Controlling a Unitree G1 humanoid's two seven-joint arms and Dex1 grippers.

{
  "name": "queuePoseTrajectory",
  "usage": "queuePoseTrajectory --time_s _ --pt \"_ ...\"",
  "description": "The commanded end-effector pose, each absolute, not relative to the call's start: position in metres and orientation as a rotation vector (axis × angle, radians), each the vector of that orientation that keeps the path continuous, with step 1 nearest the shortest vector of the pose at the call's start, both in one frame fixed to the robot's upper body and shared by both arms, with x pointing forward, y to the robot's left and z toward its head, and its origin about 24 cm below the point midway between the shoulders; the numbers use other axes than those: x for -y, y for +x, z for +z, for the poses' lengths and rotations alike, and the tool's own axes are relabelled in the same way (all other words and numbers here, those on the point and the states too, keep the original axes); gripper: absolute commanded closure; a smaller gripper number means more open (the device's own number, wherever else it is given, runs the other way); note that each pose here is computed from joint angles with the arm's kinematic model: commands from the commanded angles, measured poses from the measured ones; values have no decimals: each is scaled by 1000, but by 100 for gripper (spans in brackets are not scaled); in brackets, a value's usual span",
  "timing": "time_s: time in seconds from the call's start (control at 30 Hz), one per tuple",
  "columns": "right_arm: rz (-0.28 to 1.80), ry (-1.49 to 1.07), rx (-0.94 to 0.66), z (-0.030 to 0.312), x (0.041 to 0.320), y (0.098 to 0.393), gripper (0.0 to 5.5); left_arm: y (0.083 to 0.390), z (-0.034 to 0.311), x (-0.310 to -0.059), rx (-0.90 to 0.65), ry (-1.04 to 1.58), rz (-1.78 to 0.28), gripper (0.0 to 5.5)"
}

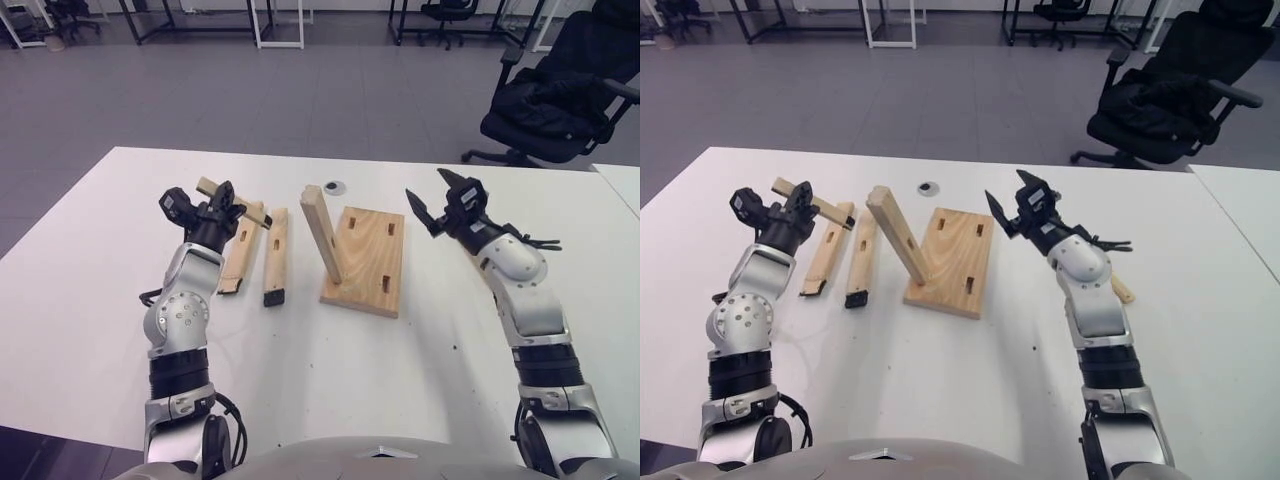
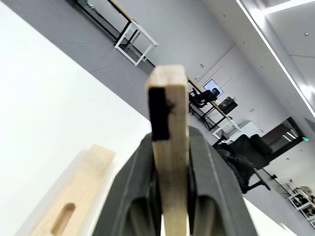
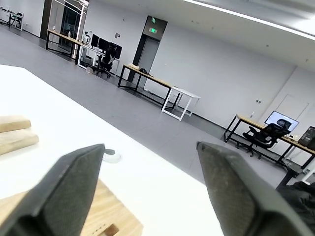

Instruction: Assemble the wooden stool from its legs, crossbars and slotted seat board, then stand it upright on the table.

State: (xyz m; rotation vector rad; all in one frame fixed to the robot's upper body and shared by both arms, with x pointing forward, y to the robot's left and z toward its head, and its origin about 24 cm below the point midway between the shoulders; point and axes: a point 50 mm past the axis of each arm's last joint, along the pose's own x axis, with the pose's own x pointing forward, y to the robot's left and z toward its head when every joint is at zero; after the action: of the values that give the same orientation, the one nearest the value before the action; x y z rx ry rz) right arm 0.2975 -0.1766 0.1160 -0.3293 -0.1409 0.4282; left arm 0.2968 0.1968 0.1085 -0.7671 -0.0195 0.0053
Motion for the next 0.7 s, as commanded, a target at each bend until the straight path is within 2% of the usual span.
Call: queuePoseTrajectory --time_s 0.03,0.2,0.5,0.7 --pt "426 -315 103 98 171 295 206 301 89 -196 -24 -744 81 511" --pt "419 -307 78 86 171 294 206 299 70 -195 -58 -742 123 511" --pt "441 -313 55 74 165 291 206 303 68 -180 -45 -771 102 511" --pt "447 -305 52 71 162 292 206 304 60 -181 -29 -668 127 511"
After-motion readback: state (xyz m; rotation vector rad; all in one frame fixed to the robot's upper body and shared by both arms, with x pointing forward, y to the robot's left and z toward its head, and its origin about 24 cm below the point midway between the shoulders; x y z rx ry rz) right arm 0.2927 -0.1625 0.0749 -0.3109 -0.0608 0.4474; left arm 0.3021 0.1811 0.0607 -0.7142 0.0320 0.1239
